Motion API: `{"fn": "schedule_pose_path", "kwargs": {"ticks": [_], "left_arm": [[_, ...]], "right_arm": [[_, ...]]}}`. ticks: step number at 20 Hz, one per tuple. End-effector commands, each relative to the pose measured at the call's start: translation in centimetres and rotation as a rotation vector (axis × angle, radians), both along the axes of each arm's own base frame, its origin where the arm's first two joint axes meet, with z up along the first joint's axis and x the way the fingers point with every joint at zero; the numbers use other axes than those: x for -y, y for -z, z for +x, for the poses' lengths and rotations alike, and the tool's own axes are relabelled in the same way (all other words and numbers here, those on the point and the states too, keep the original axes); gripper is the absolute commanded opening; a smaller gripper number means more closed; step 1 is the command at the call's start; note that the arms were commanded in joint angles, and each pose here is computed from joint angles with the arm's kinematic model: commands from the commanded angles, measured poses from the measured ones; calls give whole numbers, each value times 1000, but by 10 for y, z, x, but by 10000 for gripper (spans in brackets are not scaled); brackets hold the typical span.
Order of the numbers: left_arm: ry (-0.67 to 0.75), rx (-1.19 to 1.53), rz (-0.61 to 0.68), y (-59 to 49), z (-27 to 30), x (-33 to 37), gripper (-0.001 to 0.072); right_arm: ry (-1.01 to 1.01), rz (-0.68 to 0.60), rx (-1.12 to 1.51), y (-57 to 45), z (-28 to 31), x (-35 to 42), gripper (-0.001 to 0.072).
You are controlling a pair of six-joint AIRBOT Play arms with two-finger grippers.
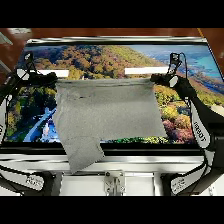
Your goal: Fold the shirts.
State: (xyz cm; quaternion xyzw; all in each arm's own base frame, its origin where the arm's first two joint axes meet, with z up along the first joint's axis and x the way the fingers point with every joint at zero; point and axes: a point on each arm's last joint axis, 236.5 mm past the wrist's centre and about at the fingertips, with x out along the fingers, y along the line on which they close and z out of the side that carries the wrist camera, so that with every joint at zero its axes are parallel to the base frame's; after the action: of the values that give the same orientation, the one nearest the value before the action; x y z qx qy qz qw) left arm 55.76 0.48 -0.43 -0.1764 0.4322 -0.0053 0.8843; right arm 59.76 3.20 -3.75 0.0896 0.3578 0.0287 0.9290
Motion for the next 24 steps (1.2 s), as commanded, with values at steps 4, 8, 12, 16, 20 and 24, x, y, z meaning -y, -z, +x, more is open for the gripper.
{"fn": "schedule_pose_path", "kwargs": {"ticks": [4,8,12,16,20,24], "left_arm": [[139,-335,100,44,-71,-3,39],[244,-594,43,62,-137,14,38],[255,-635,-63,72,-152,39,38],[230,-664,-77,76,-159,39,39],[228,-674,-81,76,-161,36,39],[239,-724,-101,63,-172,32,631]], "right_arm": [[-34,-4,-156,28,-27,2,58],[-89,-45,-410,61,-79,16,58],[-100,-44,-471,67,-93,16,58],[-78,-18,-525,76,-102,14,58],[-88,-1,-582,81,-115,8,59],[-132,-35,-507,52,-106,9,470]]}}
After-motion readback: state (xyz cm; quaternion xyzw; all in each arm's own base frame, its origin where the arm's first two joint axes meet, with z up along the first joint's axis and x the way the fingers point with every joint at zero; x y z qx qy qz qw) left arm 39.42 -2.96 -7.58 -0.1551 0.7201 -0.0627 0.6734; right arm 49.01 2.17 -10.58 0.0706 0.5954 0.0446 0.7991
